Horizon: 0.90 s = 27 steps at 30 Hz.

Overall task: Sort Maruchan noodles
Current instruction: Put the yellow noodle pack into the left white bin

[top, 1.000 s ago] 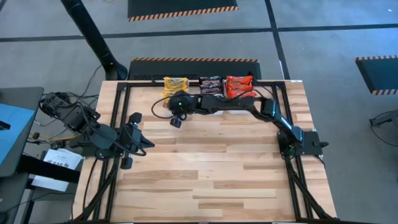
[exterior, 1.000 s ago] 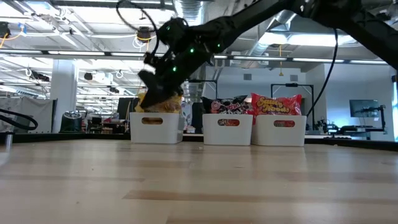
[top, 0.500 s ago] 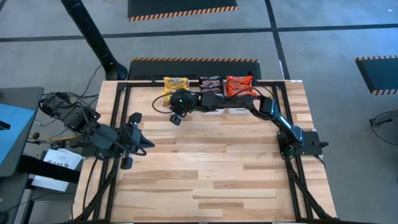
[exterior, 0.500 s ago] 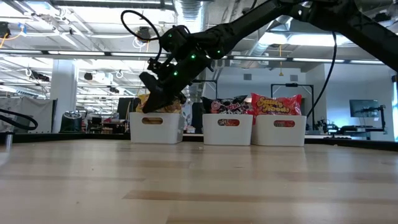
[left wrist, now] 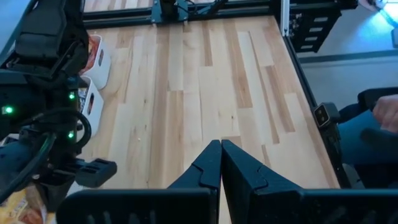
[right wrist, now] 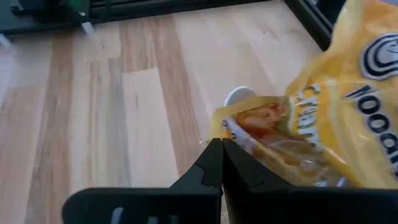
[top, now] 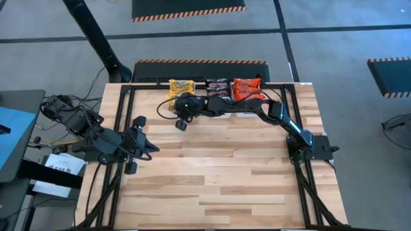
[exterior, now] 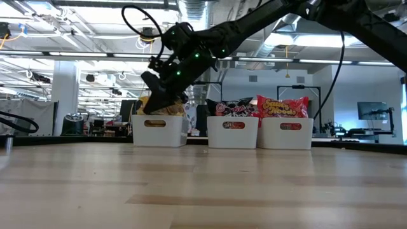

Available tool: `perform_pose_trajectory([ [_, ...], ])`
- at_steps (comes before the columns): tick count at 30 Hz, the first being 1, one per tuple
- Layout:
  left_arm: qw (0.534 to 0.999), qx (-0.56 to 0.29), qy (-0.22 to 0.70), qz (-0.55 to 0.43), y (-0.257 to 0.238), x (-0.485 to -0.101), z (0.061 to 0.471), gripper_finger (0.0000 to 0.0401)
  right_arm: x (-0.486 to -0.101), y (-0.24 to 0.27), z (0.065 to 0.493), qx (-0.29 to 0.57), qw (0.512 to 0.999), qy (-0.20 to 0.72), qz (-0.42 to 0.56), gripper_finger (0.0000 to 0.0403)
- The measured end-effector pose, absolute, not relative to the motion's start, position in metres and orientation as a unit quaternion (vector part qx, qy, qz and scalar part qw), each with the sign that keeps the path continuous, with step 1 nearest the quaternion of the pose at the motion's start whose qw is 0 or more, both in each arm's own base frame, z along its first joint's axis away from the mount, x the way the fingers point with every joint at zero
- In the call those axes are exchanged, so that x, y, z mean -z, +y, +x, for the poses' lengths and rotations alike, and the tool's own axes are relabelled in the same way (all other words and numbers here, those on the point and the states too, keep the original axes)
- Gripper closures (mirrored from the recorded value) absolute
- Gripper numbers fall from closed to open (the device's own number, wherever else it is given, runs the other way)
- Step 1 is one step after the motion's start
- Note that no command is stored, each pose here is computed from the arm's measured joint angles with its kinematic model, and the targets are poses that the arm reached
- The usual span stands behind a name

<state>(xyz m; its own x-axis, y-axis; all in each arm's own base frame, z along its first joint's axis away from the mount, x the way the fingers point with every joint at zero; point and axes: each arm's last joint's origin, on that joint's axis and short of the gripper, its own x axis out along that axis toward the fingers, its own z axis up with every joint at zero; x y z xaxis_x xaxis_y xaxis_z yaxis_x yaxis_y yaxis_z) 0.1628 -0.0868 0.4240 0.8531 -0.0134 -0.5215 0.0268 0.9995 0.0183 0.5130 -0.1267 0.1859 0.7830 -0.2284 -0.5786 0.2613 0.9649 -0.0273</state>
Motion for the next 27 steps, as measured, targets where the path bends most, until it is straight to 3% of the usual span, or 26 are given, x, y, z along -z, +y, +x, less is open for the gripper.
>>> perform_pose_trajectory([
  [11, 0.958, 0.008, 0.284, 0.021, -0.086, -0.422, 0.161, 0.0401, -0.187, -0.148, 0.507, 0.157, 0.94, 0.3, 0.033, 0.0383],
  [17, 0.958, 0.012, 0.284, 0.033, -0.086, -0.422, 0.161, 0.0401, -0.188, -0.168, 0.501, 0.184, 0.935, 0.288, 0.096, 0.0383],
  [27, 0.958, 0.01, 0.284, 0.029, -0.086, -0.422, 0.161, 0.0401, -0.177, -0.15, 0.504, 0.156, 0.928, 0.324, 0.101, 0.0383],
])
